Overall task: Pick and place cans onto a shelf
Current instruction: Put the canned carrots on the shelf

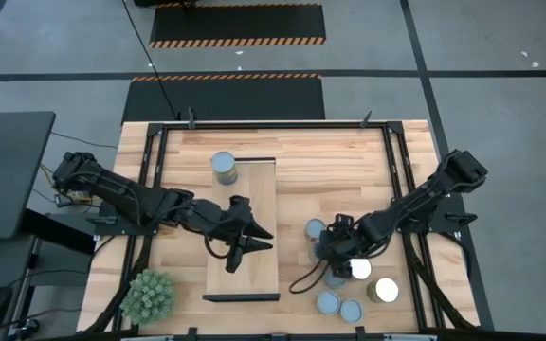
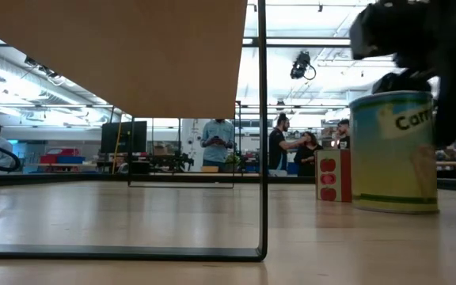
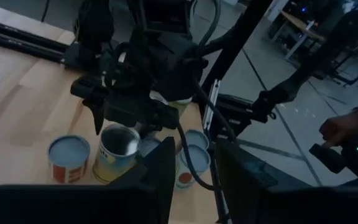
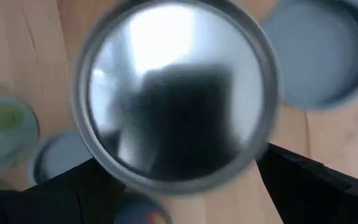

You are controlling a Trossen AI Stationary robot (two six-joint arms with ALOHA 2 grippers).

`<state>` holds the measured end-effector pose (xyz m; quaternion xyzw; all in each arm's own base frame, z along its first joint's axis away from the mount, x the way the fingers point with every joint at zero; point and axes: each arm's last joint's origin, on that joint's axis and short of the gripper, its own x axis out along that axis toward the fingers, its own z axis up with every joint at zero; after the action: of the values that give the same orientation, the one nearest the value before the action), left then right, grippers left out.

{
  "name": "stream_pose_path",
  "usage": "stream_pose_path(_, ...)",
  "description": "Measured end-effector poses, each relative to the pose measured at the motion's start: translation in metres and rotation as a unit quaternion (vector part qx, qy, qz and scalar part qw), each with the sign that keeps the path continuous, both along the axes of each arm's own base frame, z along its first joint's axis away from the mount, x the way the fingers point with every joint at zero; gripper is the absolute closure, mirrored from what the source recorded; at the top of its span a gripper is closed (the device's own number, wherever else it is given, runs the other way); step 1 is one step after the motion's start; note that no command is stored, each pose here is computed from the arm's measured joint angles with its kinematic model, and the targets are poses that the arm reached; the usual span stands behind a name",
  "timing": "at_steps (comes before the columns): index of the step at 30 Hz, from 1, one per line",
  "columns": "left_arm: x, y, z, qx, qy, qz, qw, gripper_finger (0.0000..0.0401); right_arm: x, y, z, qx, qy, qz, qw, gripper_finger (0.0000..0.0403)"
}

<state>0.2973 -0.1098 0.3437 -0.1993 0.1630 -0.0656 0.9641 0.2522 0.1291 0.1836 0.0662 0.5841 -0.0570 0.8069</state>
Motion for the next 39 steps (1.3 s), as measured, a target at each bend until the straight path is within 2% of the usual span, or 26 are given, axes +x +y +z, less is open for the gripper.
stream_pose_path(3, 0.0, 0.0, -0.002, 0.003, 0.008, 0.0, 1.0, 0.028, 0.007, -0.004, -0.001, 0.001, -0.014, -0.001, 1.0, 0.0054)
stream_pose_path(7, 0.0, 0.0, -0.002, 0.003, 0.008, 0.0, 1.0, 0.028, 0.01, -0.011, 0.001, -0.035, -0.029, 0.017, 0.999, 0.0054)
stream_pose_path(11, 0.0, 0.0, -0.002, 0.004, 0.009, 0.001, 1.0, 0.028, 0.011, -0.016, 0.004, -0.062, -0.03, 0.095, 0.993, 0.0054)
stream_pose_path(16, 0.0, 0.0, -0.002, 0.004, 0.009, 0.002, 1.0, 0.028, 0.013, -0.019, 0.004, -0.103, -0.025, 0.196, 0.975, 0.0054)
stream_pose_path(21, 0.0, 0.0, -0.002, 0.004, 0.01, 0.002, 1.0, 0.028, 0.017, -0.03, 0.005, -0.16, -0.022, 0.245, 0.956, 0.0054)
stream_pose_path(25, 0.0, 0.001, -0.002, 0.012, 0.008, 0.012, 1.0, 0.028, 0.019, -0.038, 0.005, -0.189, -0.018, 0.245, 0.951, 0.0054)
stream_pose_path(31, 0.001, 0.002, -0.004, 0.038, 0.004, 0.033, 0.999, 0.028, 0.015, -0.04, 0.014, -0.196, 0.029, 0.24, 0.951, 0.0054)
stream_pose_path(36, 0.011, 0.002, -0.016, 0.055, 0.021, 0.043, 0.997, 0.028, 0.01, -0.041, 0.036, -0.177, 0.075, 0.182, 0.964, 0.0054)
stream_pose_path(39, 0.018, 0.005, -0.024, 0.06, 0.034, 0.049, 0.996, 0.028, 0.003, -0.04, 0.055, -0.153, 0.078, 0.145, 0.974, 0.0054)
